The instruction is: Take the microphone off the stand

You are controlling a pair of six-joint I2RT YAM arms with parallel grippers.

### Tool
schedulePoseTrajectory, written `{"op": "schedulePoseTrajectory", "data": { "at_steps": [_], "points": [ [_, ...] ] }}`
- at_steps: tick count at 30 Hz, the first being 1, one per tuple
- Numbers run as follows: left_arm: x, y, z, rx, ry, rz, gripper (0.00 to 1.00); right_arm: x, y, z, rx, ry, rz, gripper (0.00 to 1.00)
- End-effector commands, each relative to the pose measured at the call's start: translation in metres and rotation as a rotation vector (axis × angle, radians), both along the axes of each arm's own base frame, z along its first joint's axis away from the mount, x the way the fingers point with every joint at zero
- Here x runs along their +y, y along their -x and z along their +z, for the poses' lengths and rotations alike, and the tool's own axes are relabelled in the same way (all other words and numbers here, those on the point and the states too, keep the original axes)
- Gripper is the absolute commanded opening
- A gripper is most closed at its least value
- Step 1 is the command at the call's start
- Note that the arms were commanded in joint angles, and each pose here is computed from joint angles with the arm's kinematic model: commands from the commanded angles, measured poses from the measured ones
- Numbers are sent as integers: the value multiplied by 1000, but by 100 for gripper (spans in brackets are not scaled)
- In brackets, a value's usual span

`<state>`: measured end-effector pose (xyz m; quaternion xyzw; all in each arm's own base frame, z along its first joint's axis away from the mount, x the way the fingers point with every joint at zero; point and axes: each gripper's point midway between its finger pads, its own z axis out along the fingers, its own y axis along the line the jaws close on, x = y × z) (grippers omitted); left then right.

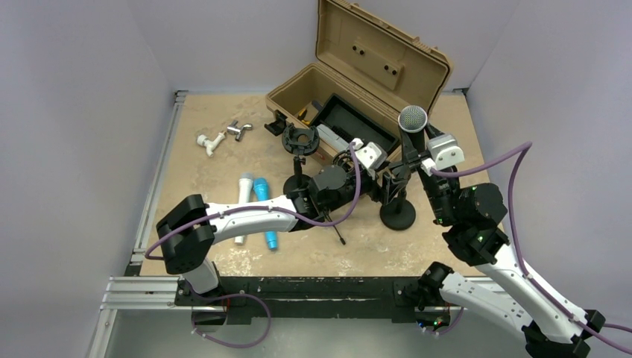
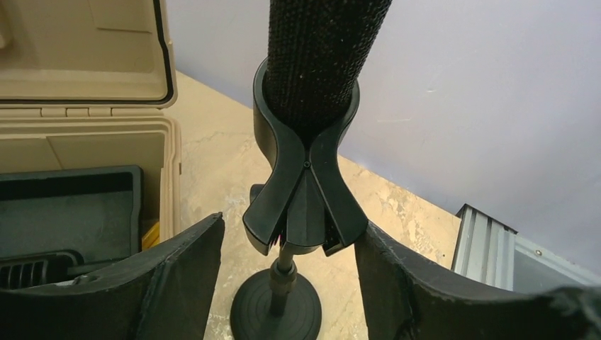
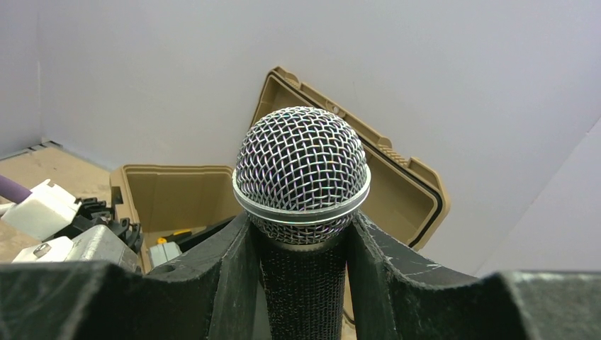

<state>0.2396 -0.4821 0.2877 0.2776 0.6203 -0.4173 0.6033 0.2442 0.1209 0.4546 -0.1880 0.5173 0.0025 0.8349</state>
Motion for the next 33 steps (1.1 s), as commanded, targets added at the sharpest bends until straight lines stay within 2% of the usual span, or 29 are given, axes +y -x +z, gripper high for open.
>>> {"op": "schedulePoseTrajectory", "data": {
  "at_steps": [1,3,5,7,11,20,22,26,27,30,33],
  "points": [
    [6,-20,-3,21,-17,83,67,-10,11,31,-85,-116,6,0],
    [4,-19,-1,19,-16,74,68,-10,10,30,-81,-114,1,0],
    [1,-18,0,19,-13,63,80,-9,9,30,-79,-112,2,0],
    [-1,-19,0,23,-18,60,81,-9,9,30,-79,-113,3,0],
    [-6,-20,4,17,-12,53,80,-9,10,31,-79,-114,4,0],
    [-12,-22,12,9,-6,46,71,-9,10,32,-84,-114,4,0],
    [-12,-22,14,8,-7,41,61,-9,10,32,-83,-112,3,0],
    [-13,-22,10,26,-40,29,13,-10,10,31,-87,-108,0,0],
    [-12,-23,9,31,-46,30,7,-9,10,31,-87,-109,1,0],
    [-9,-23,4,35,-57,37,0,-9,10,34,-94,-114,5,0],
    [-5,-22,-4,41,-70,42,0,-12,12,42,-111,-146,-1,0]
  ]
}}
